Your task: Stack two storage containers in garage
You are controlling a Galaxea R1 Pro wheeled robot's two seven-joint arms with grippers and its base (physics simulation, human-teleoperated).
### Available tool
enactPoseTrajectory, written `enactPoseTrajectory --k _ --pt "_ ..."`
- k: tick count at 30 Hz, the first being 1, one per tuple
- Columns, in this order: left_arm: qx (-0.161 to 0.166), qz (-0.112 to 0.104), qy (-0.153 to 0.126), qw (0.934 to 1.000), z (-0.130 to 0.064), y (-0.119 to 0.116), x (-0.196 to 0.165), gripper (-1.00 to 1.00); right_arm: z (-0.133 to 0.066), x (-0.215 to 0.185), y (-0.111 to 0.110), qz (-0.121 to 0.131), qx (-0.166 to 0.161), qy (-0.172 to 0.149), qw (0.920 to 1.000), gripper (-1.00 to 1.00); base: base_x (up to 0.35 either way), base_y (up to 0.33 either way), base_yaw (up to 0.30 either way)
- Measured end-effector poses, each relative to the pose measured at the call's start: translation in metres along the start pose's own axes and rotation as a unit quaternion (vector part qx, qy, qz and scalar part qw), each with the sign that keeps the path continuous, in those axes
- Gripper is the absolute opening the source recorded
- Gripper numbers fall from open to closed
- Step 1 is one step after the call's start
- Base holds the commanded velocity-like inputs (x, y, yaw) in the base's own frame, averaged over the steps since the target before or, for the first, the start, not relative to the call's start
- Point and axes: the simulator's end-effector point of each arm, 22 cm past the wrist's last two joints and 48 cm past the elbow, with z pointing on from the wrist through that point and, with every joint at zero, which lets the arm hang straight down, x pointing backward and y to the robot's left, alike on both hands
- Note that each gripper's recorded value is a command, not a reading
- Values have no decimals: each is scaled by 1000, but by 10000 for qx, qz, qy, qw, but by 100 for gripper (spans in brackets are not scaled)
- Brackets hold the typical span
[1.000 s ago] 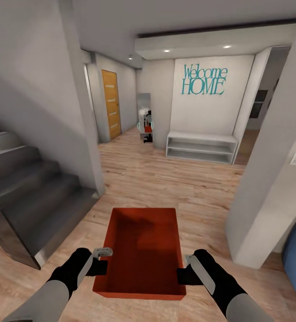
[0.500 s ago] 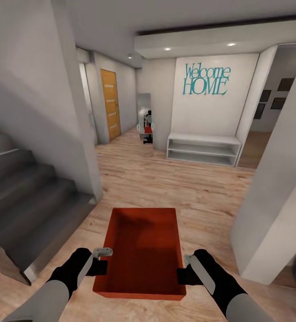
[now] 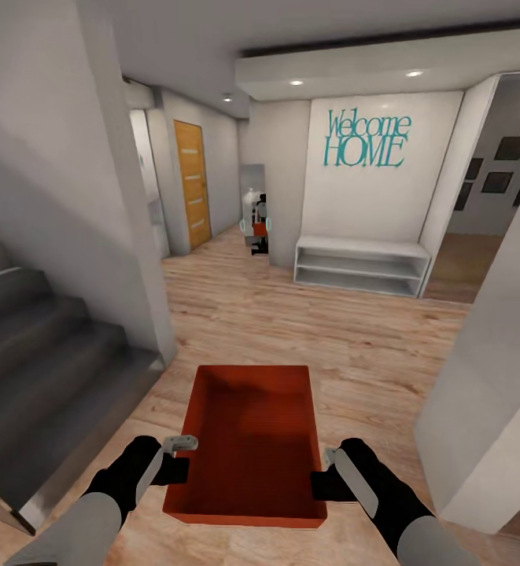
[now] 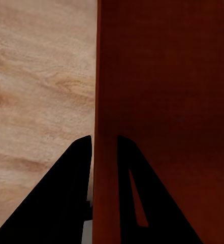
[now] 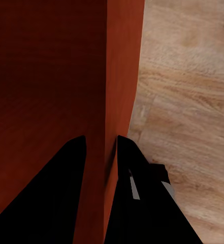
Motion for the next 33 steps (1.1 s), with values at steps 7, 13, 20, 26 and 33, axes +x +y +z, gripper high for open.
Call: enactPoseTrajectory --k 7,13,20,26,33 --pt "-1 1 -1 10000 0 0 0 -100 0 0 0 0 0 -1 10000 -100 329 0 0" --pt "-1 3 -1 10000 0 0 0 -100 0 0 0 2 0 -1 10000 -100 329 0 0" --pt "0 1 0 10000 0 0 0 -100 0 0 0 1 0 0 10000 -100 329 0 0" --pt "-1 2 -2 10000 0 0 0 -100 0 0 0 2 -1 -2 10000 -100 329 0 0" --pt "-2 3 -1 10000 0 0 0 -100 0 0 0 1 1 -1 10000 -100 328 0 0"
